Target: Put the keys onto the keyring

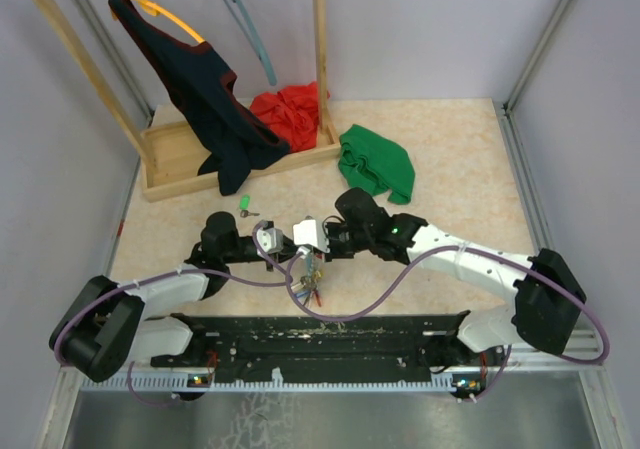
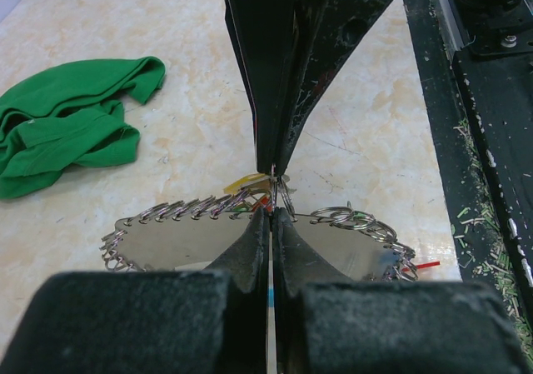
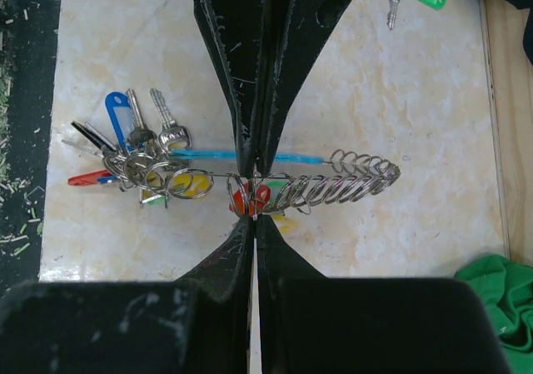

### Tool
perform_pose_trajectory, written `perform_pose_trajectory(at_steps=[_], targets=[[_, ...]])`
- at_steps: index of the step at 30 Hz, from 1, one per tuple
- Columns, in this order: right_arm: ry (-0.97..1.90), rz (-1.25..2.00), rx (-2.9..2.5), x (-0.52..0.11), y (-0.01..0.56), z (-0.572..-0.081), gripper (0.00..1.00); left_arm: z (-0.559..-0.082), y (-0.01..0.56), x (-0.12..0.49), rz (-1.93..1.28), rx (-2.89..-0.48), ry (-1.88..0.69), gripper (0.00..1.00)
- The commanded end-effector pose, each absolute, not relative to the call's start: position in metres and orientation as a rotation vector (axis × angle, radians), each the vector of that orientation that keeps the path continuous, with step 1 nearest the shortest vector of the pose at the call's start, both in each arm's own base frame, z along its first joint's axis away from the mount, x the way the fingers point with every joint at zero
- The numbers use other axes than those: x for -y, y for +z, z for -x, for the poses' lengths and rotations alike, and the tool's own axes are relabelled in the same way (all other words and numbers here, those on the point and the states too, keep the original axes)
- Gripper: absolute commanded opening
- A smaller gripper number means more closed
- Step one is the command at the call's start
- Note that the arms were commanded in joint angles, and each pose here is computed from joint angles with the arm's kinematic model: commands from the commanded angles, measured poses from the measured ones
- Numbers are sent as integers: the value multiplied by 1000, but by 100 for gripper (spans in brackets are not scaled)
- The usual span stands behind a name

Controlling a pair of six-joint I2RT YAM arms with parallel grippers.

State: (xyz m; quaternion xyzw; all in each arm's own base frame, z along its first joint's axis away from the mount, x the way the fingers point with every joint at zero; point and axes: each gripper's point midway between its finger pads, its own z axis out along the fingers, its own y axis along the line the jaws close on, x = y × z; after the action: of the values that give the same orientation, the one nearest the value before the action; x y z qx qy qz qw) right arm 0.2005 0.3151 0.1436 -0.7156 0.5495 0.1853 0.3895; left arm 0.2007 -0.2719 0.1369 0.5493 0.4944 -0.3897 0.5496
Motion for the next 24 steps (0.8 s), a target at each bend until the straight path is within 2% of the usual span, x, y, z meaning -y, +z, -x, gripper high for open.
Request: perform_pose_trajectory(at_steps=[1,24], targets=[[488,1786,-1326,-333,163,-203,0,-205,157,277,-1300,-1091,-916,0],[462,1749,-1342,-324,172,-202,0,-207,155,276,-1296,-1103,-907,0]])
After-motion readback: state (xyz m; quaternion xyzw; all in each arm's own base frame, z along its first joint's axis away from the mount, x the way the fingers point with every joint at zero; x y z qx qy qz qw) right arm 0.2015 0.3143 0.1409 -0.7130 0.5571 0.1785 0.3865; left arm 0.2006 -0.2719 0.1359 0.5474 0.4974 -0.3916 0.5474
